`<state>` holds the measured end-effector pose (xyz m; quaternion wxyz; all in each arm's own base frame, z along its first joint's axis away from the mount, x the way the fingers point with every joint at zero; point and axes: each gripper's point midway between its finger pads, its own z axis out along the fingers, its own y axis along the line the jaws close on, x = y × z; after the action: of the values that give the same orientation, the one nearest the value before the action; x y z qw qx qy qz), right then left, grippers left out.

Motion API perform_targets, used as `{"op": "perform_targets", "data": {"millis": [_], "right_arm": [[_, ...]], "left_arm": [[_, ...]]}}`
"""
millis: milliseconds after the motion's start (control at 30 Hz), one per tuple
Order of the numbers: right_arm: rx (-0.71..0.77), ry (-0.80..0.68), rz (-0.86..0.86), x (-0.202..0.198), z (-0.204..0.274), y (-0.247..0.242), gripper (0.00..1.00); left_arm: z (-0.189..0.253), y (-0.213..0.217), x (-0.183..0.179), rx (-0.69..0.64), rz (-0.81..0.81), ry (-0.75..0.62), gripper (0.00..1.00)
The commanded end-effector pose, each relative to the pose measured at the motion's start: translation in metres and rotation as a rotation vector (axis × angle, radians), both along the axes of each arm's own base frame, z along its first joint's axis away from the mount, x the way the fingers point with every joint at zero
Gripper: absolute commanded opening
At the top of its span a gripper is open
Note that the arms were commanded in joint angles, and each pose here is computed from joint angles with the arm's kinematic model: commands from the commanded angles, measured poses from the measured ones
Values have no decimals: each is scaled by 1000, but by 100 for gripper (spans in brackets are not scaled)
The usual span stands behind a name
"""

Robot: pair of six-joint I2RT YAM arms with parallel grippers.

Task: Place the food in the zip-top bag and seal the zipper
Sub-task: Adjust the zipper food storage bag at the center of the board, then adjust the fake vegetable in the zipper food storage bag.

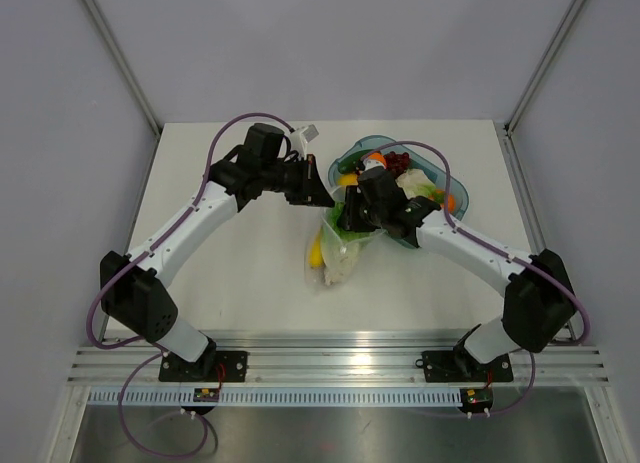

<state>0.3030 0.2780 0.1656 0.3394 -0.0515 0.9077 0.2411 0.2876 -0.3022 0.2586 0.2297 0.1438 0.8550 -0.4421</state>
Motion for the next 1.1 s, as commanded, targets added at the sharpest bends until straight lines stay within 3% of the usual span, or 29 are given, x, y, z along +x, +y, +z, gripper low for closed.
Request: {"op": "perform_targets", "data": {"millis": [0,200,633,800,1000,1067], "right_arm": [[2,-3,8,9,-13,12,35],[13,2,12,9,-14,15,35],[118,-115,24,-20,64,-6,37],[95,-71,18,-24,38,-9,37],[50,64,18,-15,-44,10,34],[80,83,56,-17,-53,23,34]], "left_arm": [[48,-8,-8,-115,-61,-113,0],[58,-10,-12,-143,-89,-125,0],[49,-10,-9,-120,-93,-119,0],[52,-13,-9,-137,-101,-120,0],[62,-18,-11,-178,-122,-115,0],[66,-21,-14,-201,-142,-118,0]]}}
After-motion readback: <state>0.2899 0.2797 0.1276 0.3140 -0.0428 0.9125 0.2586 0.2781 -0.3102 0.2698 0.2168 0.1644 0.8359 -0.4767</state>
